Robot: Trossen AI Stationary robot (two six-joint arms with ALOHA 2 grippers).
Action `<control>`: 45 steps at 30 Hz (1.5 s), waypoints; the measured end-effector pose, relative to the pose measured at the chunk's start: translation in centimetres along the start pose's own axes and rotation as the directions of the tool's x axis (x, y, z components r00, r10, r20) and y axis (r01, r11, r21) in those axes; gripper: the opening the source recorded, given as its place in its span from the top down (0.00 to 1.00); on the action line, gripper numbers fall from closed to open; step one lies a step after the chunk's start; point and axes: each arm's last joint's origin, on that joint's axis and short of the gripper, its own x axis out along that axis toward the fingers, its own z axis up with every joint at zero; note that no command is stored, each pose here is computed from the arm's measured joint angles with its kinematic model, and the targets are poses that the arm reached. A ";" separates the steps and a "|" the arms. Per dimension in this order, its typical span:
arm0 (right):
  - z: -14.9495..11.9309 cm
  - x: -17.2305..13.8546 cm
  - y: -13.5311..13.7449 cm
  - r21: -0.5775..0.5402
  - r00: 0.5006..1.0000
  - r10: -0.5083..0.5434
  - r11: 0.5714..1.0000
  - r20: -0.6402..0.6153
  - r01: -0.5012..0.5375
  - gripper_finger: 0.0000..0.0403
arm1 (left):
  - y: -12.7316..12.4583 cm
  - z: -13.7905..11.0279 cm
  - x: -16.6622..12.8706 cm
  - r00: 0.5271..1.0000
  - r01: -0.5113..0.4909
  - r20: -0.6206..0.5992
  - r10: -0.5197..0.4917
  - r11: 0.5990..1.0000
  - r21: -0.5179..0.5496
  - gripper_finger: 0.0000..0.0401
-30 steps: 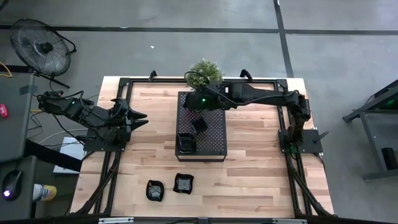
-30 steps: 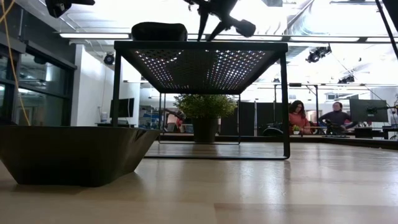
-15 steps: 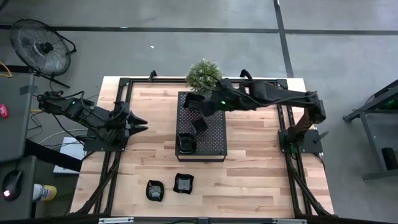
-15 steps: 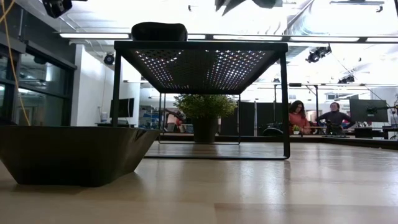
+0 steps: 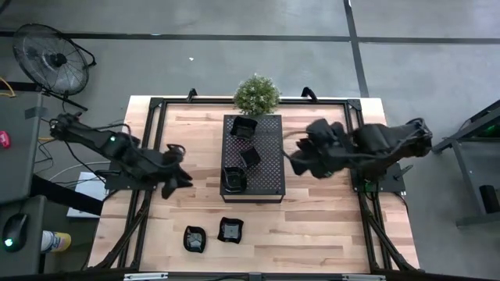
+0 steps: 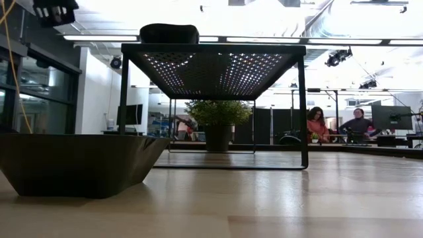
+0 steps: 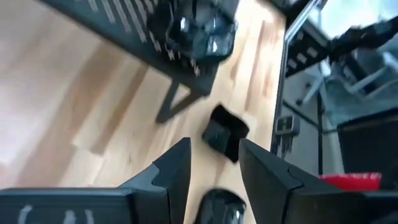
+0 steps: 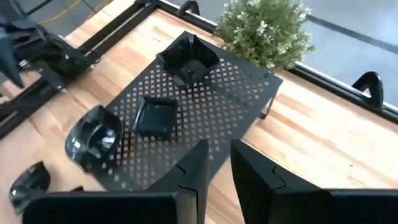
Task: Pick & Place Mini shaped plates
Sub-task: Stack the leaf-shaped plate on top of the leaf-shaped plates on the shelf
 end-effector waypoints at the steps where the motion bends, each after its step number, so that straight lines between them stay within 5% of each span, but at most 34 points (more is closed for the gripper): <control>1: -0.4 -0.6 -0.1 -0.011 1.000 0.002 1.000 0.007 -0.002 0.85 | -0.2 -0.1 0.5 1.000 -0.004 -0.028 0.004 1.000 -0.012 0.67; 8: -3.1 -3.6 0.3 -0.065 0.997 0.060 0.996 0.051 -0.056 0.85 | -2.0 -2.5 3.2 0.982 -0.096 -0.172 0.082 0.992 -0.080 0.67; 16: -6.4 -5.0 -0.1 -0.086 0.983 0.120 0.990 0.136 -0.109 0.85 | -4.6 -6.5 3.5 0.988 -0.143 -0.091 0.127 0.970 -0.196 0.67; 24: -10.2 -2.8 -2.1 0.001 0.958 0.251 0.967 0.141 -0.253 0.85 | -5.9 -10.3 3.3 0.990 -0.139 -0.052 0.129 0.930 -0.340 0.67; 32: -13.4 0.2 -3.7 0.071 0.928 0.354 0.929 0.115 -0.364 0.85 | -6.5 -12.6 5.3 0.967 -0.249 -0.184 0.176 0.811 -0.529 0.67; 39: -15.5 2.1 -4.1 0.096 0.916 0.391 0.912 0.090 -0.399 0.85 | -6.8 -14.7 7.4 0.910 -0.410 -0.345 0.230 0.623 -0.666 0.67; 45: -16.6 3.0 -4.1 0.097 0.907 0.413 0.903 0.075 -0.419 0.85 | -7.1 -15.1 10.9 0.907 -0.421 -0.340 0.249 0.572 -0.704 0.67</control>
